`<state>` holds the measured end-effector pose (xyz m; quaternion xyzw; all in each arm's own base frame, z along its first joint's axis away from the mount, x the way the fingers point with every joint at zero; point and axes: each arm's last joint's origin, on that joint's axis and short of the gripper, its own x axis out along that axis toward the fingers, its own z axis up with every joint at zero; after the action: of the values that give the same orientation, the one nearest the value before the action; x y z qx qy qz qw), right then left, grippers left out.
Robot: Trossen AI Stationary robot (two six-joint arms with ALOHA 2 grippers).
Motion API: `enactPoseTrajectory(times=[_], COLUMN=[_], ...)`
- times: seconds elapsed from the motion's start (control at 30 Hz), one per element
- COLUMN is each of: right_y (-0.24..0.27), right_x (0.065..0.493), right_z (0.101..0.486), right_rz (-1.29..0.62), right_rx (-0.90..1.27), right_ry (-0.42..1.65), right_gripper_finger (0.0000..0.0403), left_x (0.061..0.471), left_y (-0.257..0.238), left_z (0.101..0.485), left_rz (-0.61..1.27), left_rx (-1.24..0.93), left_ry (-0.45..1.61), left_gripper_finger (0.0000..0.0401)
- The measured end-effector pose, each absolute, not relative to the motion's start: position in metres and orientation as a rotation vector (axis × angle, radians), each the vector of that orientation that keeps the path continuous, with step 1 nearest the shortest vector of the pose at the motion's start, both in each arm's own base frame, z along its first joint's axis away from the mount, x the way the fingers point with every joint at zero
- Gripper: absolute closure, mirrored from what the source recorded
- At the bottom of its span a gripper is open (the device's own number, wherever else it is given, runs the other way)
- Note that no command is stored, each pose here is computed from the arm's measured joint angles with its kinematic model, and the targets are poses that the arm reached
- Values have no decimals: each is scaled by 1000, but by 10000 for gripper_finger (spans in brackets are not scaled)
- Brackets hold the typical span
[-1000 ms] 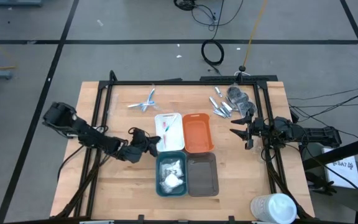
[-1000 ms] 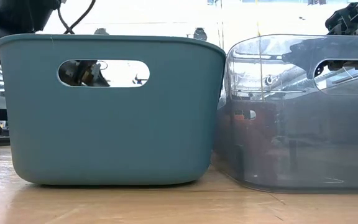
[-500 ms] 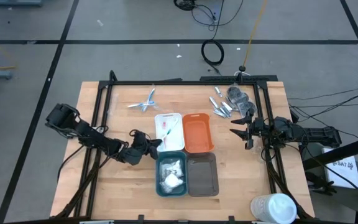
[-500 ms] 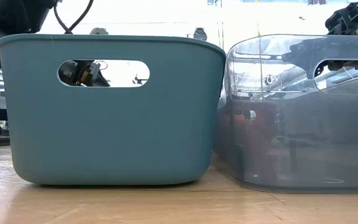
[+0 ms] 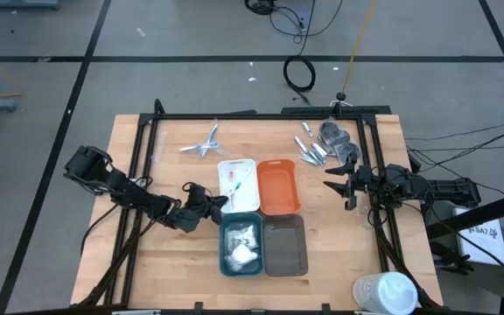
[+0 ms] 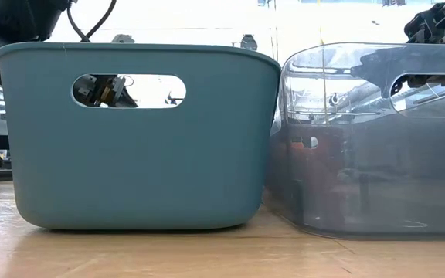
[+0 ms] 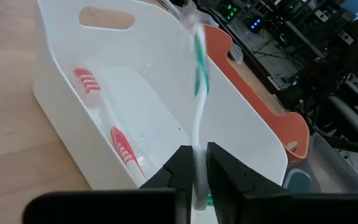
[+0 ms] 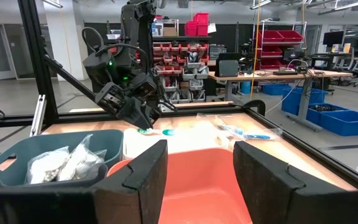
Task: Pick & Place Travel size toiletries
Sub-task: Put the green toothbrush into the white bin, then put the top blue toothbrush into the white bin
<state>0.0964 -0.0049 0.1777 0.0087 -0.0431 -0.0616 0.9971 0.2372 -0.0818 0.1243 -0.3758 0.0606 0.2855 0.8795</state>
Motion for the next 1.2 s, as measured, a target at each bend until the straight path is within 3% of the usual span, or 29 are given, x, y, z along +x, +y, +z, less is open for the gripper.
enactPoseTrajectory(times=[0.5,0.83,1.03,1.2], right_y=[-5,-5,-5,-5], right_x=[96,96,96,96], right_z=[178,178,178,178], right_rz=[-123,-123,-123,-123], right_rx=[18,18,18,17], right_ry=[-86,-86,-86,-86], right_gripper_finger=[227,229,229,231], left_x=[242,238,226,213], left_y=[-79,-69,-50,-26], left_z=[131,183,205,208], left_rz=[573,497,539,664], left_rx=[-774,-517,-446,-414], left_ry=[79,-52,-43,41], left_gripper_finger=[282,267,257,209])
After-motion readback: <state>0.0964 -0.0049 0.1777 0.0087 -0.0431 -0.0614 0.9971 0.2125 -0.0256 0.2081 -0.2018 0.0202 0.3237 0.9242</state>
